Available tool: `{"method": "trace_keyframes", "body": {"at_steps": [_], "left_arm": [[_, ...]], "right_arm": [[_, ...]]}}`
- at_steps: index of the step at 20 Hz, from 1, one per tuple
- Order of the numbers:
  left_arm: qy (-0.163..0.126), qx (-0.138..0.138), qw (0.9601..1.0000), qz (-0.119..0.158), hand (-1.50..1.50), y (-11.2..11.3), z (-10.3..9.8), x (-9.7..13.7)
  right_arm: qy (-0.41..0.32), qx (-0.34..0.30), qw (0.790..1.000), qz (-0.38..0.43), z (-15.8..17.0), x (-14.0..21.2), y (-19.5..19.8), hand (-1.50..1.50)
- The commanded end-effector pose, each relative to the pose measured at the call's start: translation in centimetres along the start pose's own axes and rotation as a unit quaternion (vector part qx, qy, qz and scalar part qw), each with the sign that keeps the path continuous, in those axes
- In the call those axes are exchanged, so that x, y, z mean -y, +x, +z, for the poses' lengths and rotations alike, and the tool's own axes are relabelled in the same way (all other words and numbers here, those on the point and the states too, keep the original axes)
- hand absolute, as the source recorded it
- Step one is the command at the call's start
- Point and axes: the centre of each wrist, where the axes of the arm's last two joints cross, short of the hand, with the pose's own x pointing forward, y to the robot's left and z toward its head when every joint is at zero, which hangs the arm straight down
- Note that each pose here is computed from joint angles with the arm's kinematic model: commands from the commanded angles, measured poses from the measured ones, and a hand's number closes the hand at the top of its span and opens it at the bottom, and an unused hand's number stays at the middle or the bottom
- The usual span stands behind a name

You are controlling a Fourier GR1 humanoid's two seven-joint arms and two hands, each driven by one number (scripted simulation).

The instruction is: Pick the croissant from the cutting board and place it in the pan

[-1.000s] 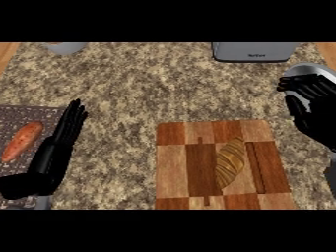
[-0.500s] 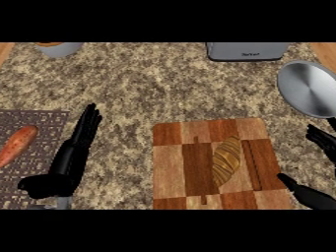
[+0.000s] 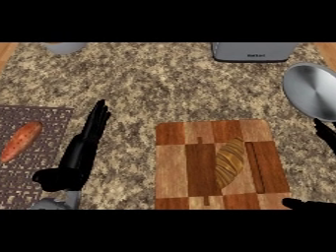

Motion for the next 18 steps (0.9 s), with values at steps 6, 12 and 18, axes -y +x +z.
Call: {"method": "trace_keyframes", "body": {"at_steps": [6,12,18], "left_arm": [[-0.019,0.003,0.9997,0.012,0.0,0.4,-0.4,1.5],[-0.011,-0.003,0.9999,0.006,0.0,0.4,-0.1,-0.1],[0.001,0.004,1.0,-0.001,0.0,-0.2,0.3,0.4]], "right_arm": [[0.137,-0.091,0.974,0.156,-4.0,-2.3,3.9,-1.5],[0.21,-0.123,0.94,0.238,-5.6,-6.2,3.1,-1.5],[0.234,-0.145,0.93,0.243,-5.4,-11.7,3.7,-1.5]]}}
